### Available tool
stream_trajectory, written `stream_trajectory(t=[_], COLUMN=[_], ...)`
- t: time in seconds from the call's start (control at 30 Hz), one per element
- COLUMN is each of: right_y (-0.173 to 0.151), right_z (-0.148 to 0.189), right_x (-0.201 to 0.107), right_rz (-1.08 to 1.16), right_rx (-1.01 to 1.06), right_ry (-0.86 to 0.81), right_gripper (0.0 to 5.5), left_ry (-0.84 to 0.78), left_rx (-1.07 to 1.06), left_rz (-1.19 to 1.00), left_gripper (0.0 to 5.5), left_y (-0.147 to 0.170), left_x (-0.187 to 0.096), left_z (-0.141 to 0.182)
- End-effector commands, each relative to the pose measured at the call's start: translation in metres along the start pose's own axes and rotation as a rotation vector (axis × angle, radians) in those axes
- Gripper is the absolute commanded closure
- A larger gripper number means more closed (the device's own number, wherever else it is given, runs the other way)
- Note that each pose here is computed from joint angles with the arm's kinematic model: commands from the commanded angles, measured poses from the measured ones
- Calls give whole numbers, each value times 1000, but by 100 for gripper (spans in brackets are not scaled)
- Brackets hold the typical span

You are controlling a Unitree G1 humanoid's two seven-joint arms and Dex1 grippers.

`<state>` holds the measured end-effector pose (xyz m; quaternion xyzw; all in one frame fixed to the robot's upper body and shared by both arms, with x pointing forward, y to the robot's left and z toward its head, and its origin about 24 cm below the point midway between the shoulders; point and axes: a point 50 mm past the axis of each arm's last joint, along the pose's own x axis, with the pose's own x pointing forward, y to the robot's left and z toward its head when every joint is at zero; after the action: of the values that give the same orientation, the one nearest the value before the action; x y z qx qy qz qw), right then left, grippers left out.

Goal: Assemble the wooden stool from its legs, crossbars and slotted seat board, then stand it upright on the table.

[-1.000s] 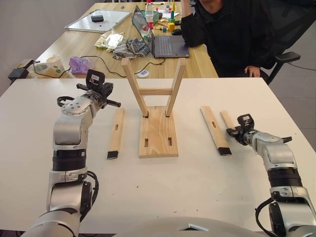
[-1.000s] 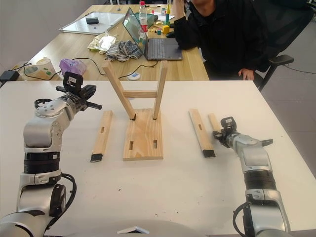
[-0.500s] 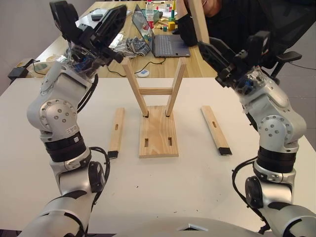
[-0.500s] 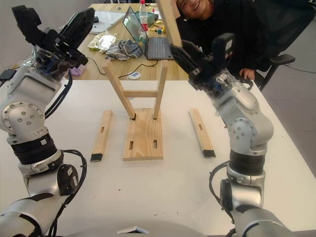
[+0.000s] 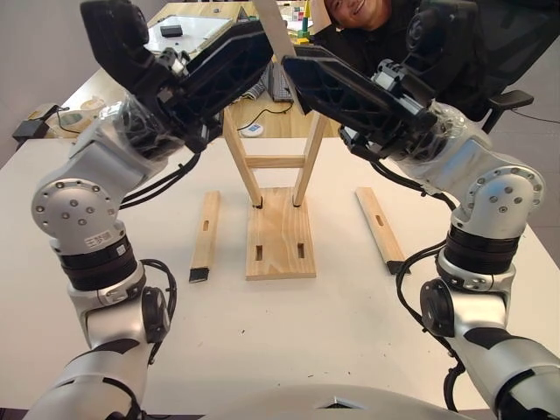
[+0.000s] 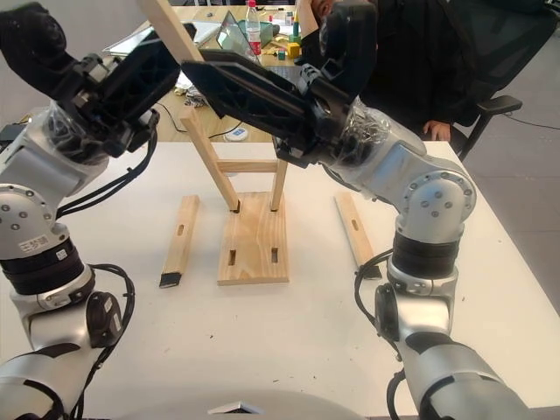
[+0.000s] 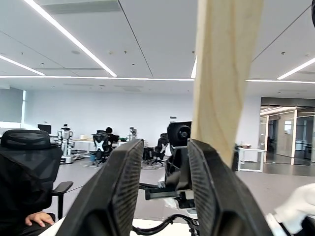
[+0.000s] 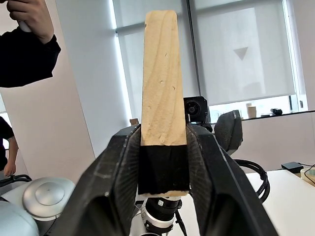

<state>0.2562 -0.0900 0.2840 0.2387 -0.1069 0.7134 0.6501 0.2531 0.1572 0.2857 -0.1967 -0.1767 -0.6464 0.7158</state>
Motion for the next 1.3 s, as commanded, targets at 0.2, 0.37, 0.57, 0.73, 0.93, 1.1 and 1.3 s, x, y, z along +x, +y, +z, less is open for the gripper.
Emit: stream_trajectory(t=[0.2,0.37,0.57,0.73,0.93,1.1,1.3], right_y=[8,7,6,1,-6,-7,-8], right_z=[-5,-9,-3,-34,-29,-26,-22], right_x=[-3,-1,-1,1,-1,-1,3], right_rz=[24,27,20,3,-35,-43,-100], right_rx=[-31,-42,-66,-67,-94,-111,-232], right_ry=[78,79,64,191,156,134,133], right_gripper=[418,418,418,418,418,418,418], left_ry=[-24,-64,-88,-125,-118,-124,-104], left_rx=[-23,-94,-128,-173,-206,-185,-144], left_rz=[-23,-76,-110,-136,-119,-94,0], left_gripper=[386,342,281,281,390,392,284], left_y=[-3,-8,-13,-10,-7,-5,3], left_x=[-14,-8,-10,0,2,4,8], left_z=[15,14,13,9,3,5,5])
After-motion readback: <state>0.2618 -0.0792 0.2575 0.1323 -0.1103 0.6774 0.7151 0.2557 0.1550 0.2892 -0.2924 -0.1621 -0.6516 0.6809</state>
